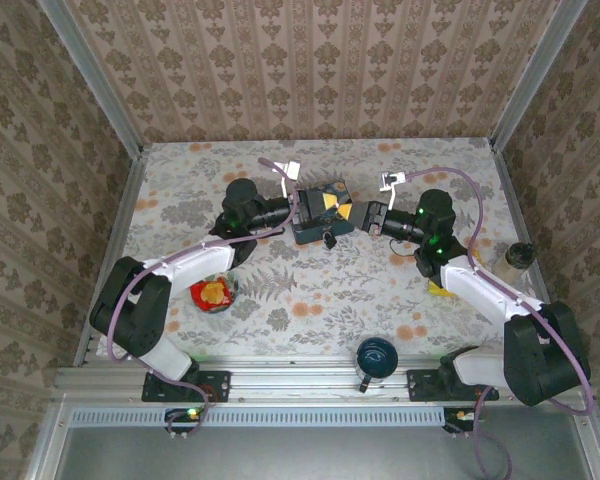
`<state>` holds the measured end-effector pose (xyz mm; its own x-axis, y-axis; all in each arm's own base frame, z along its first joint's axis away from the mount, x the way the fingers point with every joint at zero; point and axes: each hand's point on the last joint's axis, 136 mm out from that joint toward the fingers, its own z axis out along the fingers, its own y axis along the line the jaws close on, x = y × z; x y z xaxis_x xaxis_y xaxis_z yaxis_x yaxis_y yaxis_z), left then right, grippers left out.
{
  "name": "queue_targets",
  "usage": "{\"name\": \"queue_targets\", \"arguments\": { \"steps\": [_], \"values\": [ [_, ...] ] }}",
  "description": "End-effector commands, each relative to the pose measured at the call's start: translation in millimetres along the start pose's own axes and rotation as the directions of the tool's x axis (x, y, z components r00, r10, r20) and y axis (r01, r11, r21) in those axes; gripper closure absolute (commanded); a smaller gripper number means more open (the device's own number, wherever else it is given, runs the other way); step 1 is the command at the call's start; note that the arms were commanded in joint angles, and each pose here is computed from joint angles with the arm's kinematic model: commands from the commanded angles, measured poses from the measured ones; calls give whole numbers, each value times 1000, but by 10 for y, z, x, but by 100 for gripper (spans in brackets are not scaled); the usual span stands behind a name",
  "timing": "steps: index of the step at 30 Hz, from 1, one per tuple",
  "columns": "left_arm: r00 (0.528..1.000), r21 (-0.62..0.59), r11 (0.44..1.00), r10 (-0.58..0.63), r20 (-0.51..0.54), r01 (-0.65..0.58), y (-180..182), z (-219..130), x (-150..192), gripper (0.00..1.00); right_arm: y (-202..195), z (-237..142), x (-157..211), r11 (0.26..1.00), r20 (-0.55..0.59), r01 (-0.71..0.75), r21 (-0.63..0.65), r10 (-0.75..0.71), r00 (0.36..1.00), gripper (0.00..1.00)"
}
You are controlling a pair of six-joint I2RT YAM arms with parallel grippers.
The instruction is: Unlock the padlock with the key
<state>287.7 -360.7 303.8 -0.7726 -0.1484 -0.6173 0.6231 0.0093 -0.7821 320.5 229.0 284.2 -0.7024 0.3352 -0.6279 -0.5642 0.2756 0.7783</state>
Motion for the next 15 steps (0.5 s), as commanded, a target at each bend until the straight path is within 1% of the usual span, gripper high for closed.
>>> {"name": "queue_targets", "arguments": {
  "steps": [1, 3, 9, 11, 15],
  "values": [
    [999, 24, 1000, 18, 36, -19, -22, -16, -80, 100, 77, 36, -28, 999, -12, 17, -28, -17, 1000, 86],
    [999, 23, 1000, 17, 36, -18, -19, -17, -79, 100, 81, 35, -30, 999, -12, 17, -29, -18, 1000, 80],
    [999, 21, 1000, 13, 38, -14, -7, -15, -79, 100, 90, 35, -34, 999, -11, 21, -30, -21, 1000, 80],
    [999, 21, 1000, 10, 38, -11, 5, -17, -76, 100, 96, 34, -37, 999, -10, 23, -31, -23, 1000, 82],
    [999, 17, 1000, 3, 44, -4, 24, -22, -84, 100, 101, 32, -41, 999, -8, 26, -32, -26, 1000, 90]
  ]
}}
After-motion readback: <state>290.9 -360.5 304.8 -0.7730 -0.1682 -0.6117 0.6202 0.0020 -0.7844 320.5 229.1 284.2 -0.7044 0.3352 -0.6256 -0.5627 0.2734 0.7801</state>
